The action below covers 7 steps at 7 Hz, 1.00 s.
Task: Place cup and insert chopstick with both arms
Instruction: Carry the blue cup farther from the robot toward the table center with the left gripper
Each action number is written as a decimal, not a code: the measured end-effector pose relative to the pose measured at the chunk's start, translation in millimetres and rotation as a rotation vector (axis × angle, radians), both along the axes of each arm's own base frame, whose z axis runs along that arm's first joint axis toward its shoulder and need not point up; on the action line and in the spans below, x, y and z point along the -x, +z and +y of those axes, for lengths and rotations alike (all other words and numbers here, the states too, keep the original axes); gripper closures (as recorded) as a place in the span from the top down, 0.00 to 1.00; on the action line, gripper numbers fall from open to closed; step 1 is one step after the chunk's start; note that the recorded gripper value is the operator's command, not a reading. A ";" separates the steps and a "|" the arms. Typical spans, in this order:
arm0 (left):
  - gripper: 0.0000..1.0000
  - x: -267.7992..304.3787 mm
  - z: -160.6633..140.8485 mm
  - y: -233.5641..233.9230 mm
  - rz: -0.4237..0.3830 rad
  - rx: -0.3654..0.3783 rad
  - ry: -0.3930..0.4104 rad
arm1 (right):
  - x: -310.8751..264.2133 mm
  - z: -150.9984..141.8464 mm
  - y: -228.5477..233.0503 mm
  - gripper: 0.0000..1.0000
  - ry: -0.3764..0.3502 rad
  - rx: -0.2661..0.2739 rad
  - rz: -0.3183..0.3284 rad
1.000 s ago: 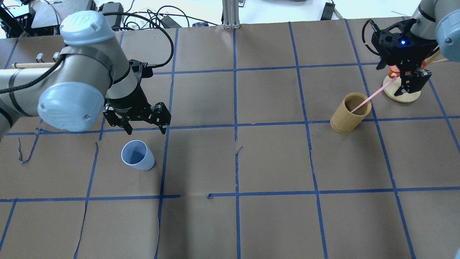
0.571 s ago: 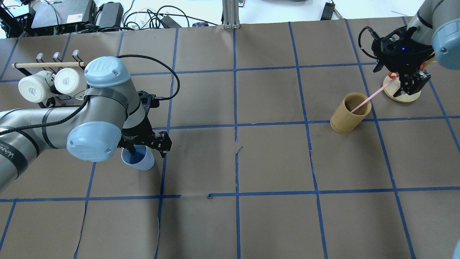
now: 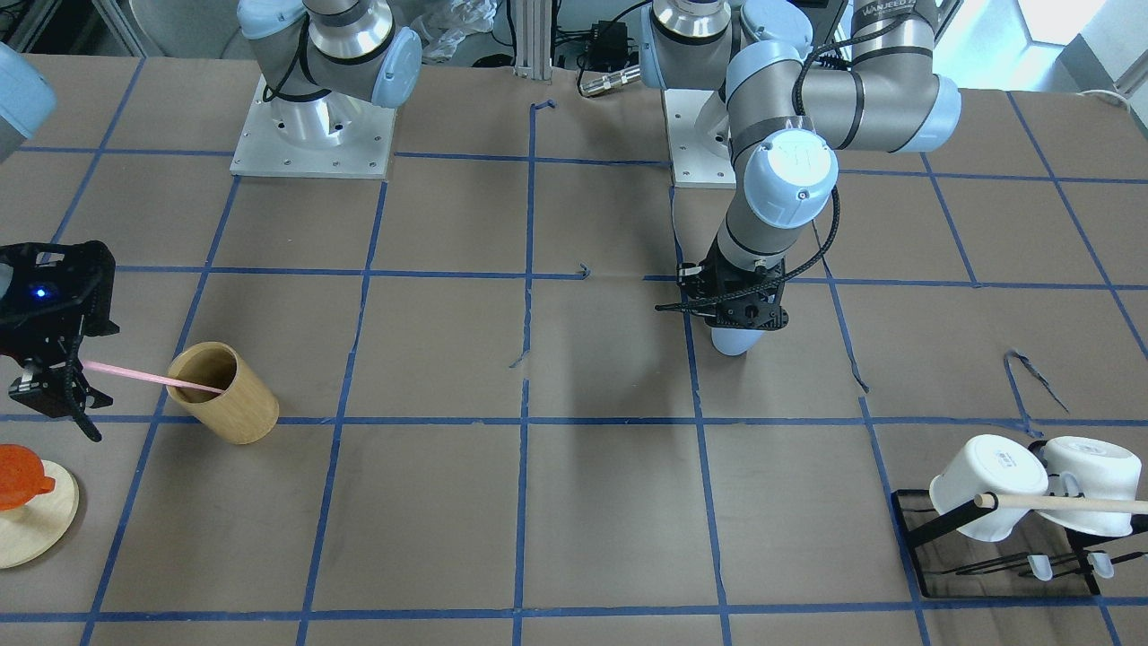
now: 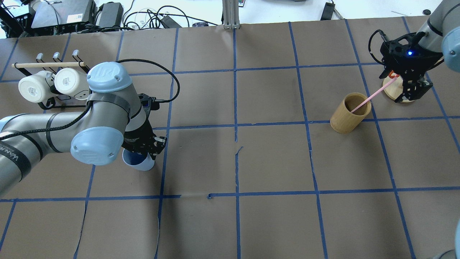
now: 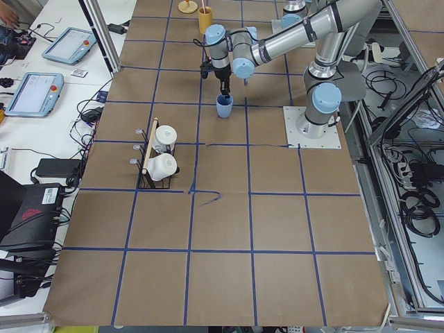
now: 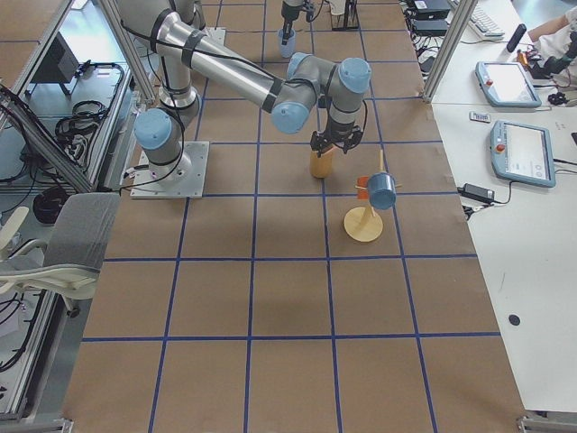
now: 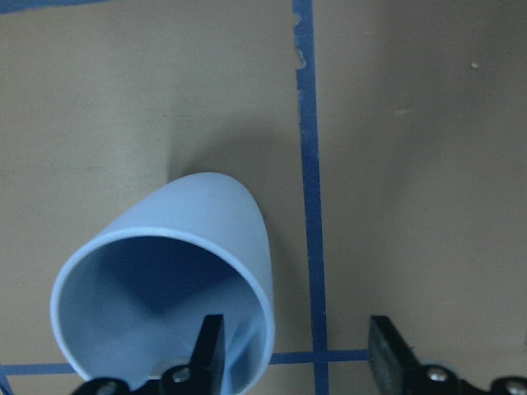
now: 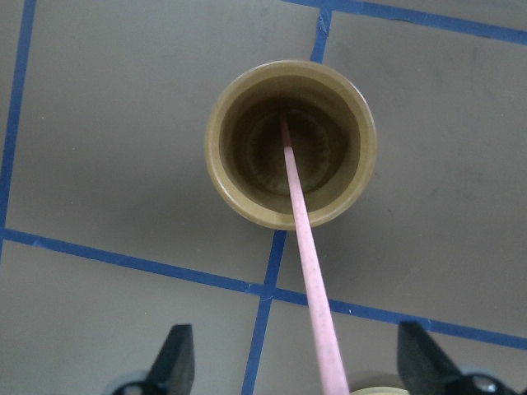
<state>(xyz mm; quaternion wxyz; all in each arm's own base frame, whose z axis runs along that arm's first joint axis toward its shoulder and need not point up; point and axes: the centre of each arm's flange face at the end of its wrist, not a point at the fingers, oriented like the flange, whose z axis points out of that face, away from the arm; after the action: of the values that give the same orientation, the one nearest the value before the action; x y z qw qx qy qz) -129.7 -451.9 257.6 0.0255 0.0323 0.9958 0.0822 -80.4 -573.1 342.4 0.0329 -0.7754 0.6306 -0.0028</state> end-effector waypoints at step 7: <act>0.00 74.5 -88.4 55.9 0.094 0.198 0.206 | 1.5 -1.6 0.6 0.26 -0.027 0.017 -0.042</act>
<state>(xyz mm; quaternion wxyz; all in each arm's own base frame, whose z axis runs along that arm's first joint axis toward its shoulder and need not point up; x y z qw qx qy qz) -204.2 -540.3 313.6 -0.0265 -0.0687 0.9972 -0.0156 -82.0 -574.7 343.0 0.0393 -0.7667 0.6403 -0.0250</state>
